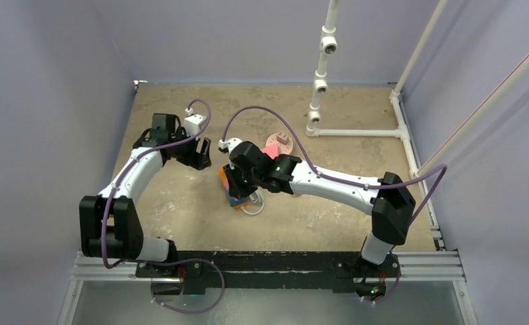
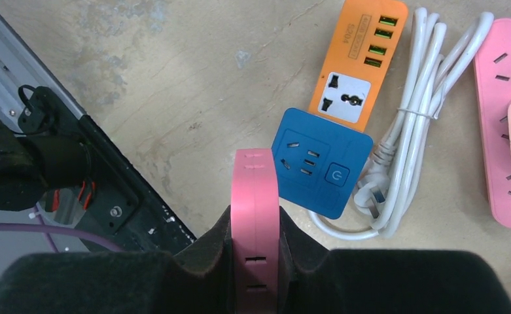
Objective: Insert the plug
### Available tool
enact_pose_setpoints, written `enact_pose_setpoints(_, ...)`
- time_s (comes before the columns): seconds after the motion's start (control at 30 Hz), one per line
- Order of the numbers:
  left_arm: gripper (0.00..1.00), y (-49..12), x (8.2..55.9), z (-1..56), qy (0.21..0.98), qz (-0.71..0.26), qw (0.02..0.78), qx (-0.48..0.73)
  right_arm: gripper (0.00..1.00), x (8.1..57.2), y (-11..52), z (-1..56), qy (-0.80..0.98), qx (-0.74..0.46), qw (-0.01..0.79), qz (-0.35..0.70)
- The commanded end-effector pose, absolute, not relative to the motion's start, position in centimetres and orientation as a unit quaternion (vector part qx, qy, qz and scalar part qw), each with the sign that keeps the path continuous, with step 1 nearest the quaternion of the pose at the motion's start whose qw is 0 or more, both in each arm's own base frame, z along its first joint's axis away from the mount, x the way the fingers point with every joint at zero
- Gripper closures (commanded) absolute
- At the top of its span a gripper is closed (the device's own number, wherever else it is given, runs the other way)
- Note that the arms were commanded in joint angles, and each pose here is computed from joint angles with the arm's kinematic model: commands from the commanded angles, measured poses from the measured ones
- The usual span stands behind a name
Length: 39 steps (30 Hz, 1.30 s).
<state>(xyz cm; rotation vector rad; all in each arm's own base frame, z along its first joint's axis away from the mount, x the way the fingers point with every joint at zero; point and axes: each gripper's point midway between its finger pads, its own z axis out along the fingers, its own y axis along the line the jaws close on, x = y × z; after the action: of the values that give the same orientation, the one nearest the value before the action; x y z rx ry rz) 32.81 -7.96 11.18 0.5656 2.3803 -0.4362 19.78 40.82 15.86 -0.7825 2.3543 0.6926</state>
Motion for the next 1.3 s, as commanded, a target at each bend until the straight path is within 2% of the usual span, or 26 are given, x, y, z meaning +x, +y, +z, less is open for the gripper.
enact_pose_setpoints(0.0,0.26,-8.3,33.2,11.8,0.894,-0.171,0.342,0.234,1.0,20.8,41.7,17.0,0.876,-0.276,0.296,0.261)
enact_pose_setpoints(0.17,0.28,-8.4,32.9,11.0,0.896,-0.174,0.332,0.239,1.0,21.4,41.5,16.3,0.882,-0.268,0.298,0.246)
enact_pose_setpoints(0.33,0.37,-8.3,32.6,10.6,0.895,-0.174,0.326,0.25,1.0,22.1,41.3,16.5,0.886,-0.26,0.304,0.236)
enact_pose_setpoints(0.5,0.41,-8.6,32.2,10.2,0.893,-0.182,0.321,0.26,1.0,23.2,40.8,17.3,0.888,-0.248,0.315,0.226)
enact_pose_setpoints(1.27,0.43,-12.1,32.1,7.9,0.887,-0.206,0.295,0.289,1.0,23.4,40.2,15.1,0.899,-0.246,0.3,0.204)
